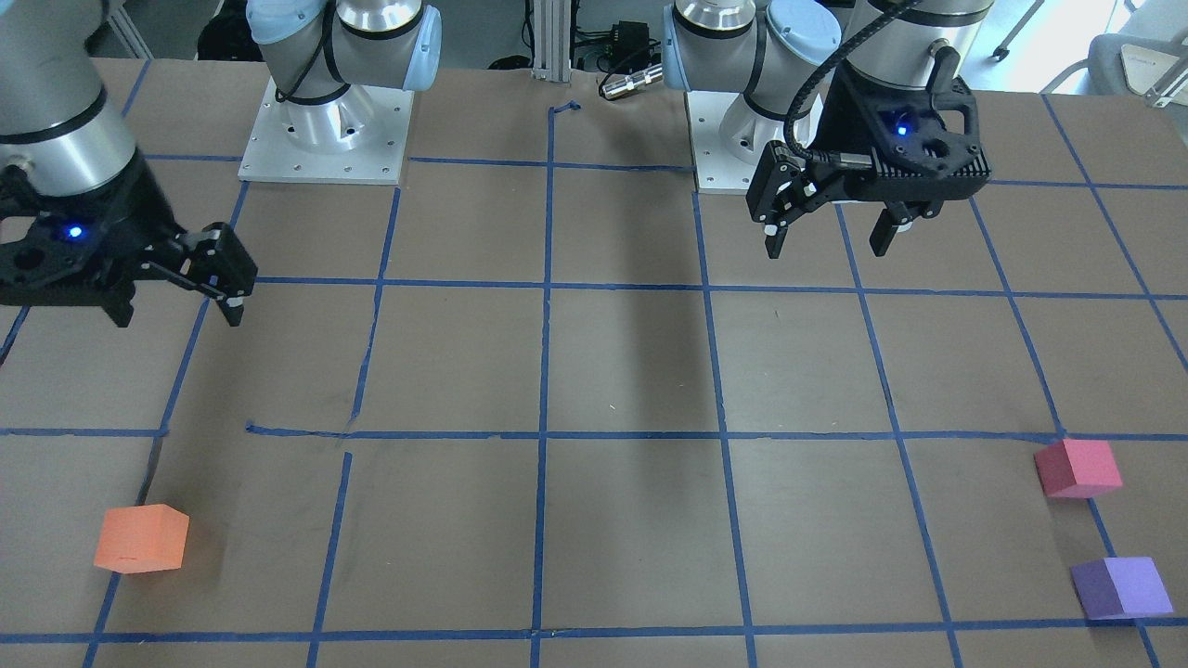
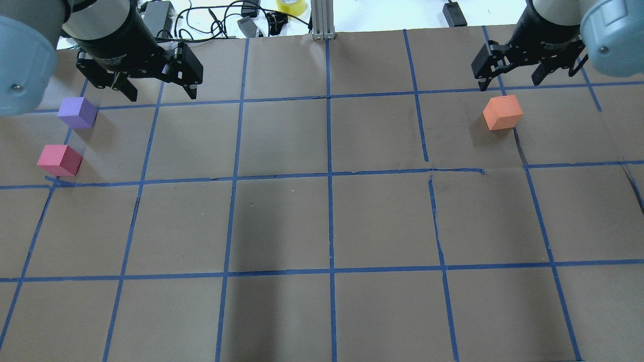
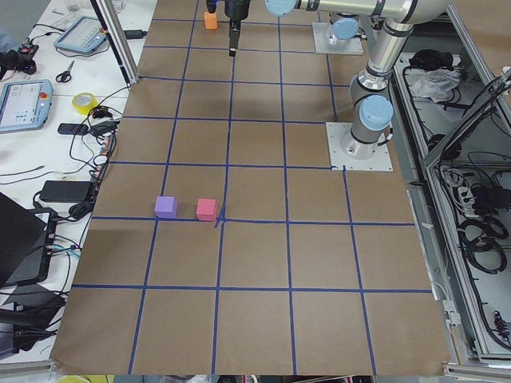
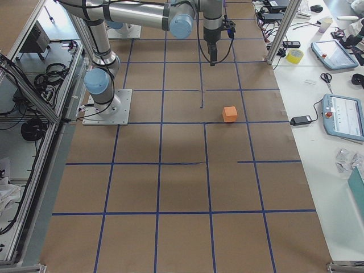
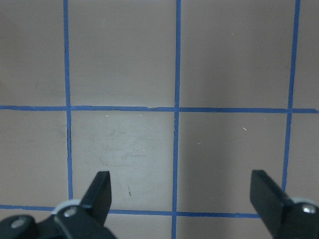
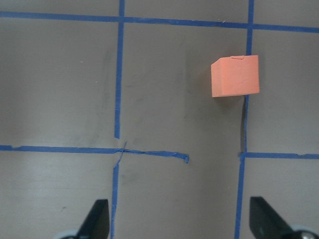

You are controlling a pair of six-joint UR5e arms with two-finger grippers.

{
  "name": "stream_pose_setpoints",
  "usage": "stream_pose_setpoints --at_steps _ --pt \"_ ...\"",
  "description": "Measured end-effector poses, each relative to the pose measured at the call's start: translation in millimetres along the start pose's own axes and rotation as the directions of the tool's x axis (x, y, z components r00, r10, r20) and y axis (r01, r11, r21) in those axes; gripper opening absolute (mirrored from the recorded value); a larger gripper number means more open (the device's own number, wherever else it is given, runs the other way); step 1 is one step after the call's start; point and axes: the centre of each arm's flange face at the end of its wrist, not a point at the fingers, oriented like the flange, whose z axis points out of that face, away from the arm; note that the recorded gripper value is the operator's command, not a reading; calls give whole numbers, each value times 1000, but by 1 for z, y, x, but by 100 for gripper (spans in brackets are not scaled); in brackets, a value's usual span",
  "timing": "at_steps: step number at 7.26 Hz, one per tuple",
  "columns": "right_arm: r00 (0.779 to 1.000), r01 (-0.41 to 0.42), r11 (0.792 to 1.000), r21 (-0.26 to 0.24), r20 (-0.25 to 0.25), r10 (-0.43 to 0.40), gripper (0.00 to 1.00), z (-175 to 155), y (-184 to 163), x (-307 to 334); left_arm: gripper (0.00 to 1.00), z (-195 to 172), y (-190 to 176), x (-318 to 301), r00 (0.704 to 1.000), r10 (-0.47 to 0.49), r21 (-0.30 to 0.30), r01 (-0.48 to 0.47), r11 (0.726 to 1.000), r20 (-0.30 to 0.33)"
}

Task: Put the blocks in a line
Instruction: 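Lower the right gripper onto the orange cube and close it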

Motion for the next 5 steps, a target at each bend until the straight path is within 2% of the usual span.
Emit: stream_pose_setpoints --at_steps 2,5 --pt "1000 8 1000 18 -9 -8 100 45 -28 39 100 0 0 0 1000 0 0 0 1000 0" --pt "999 26 997 79 -38 -23 100 124 -69 83 100 -1 1 0 1000 1 2 -1 1000 0"
